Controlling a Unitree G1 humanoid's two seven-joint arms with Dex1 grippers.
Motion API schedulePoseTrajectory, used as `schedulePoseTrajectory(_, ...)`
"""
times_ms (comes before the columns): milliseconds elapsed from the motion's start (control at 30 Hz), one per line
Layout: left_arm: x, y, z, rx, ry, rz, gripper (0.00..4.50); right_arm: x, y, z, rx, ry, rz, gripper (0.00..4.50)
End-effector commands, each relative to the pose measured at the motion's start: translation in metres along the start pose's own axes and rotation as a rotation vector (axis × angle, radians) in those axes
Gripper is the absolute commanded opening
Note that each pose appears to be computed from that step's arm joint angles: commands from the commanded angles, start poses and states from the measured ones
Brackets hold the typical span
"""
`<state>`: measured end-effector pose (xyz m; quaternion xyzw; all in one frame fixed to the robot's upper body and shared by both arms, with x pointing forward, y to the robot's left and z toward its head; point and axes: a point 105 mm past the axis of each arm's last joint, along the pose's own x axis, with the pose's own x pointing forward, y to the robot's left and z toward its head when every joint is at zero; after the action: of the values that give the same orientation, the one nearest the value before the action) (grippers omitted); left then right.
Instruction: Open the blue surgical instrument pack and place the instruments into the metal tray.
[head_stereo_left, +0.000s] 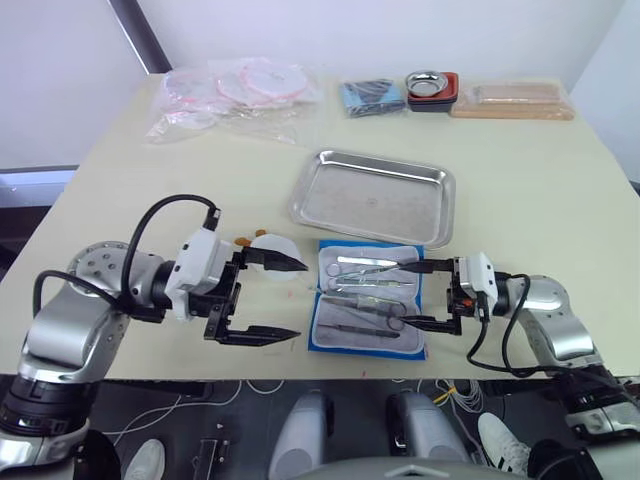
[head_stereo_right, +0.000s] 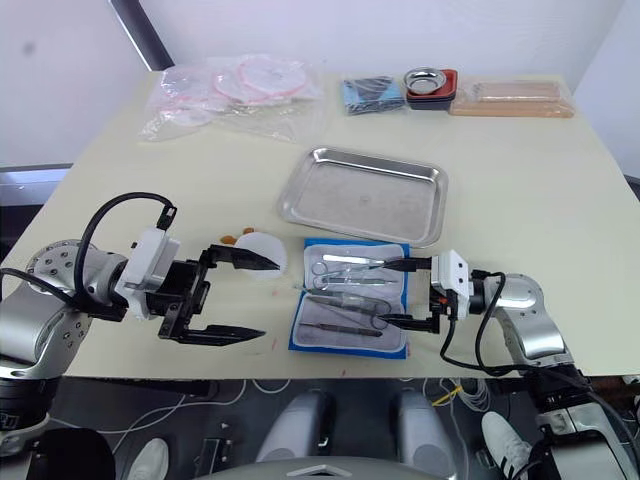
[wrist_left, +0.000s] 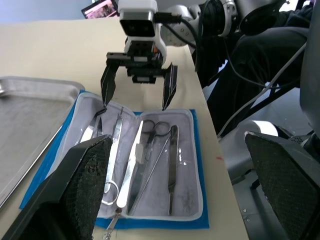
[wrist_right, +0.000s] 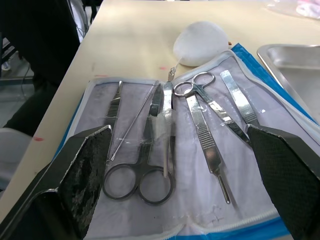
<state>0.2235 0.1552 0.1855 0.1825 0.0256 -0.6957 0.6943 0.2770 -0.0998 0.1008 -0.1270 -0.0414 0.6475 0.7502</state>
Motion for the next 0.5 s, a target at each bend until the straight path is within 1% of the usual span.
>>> schedulePoseTrajectory(33,-0.001,-0.002,0.015,0.047,-0.015,0.002,4.49,0.003,-0.004,0.002,-0.047,-0.014,-0.010,4.50)
schedulePoseTrajectory(333,-0.004,0.000,0.010,0.026,-0.014,0.023,4.49,0.007,-0.004,-0.021,-0.041,0.040,0.007,4.50)
schedulePoseTrajectory(500,-0.006,0.000,0.003,0.012,-0.005,0.028,4.49,0.007,-0.002,-0.043,-0.003,0.140,0.011,4.50)
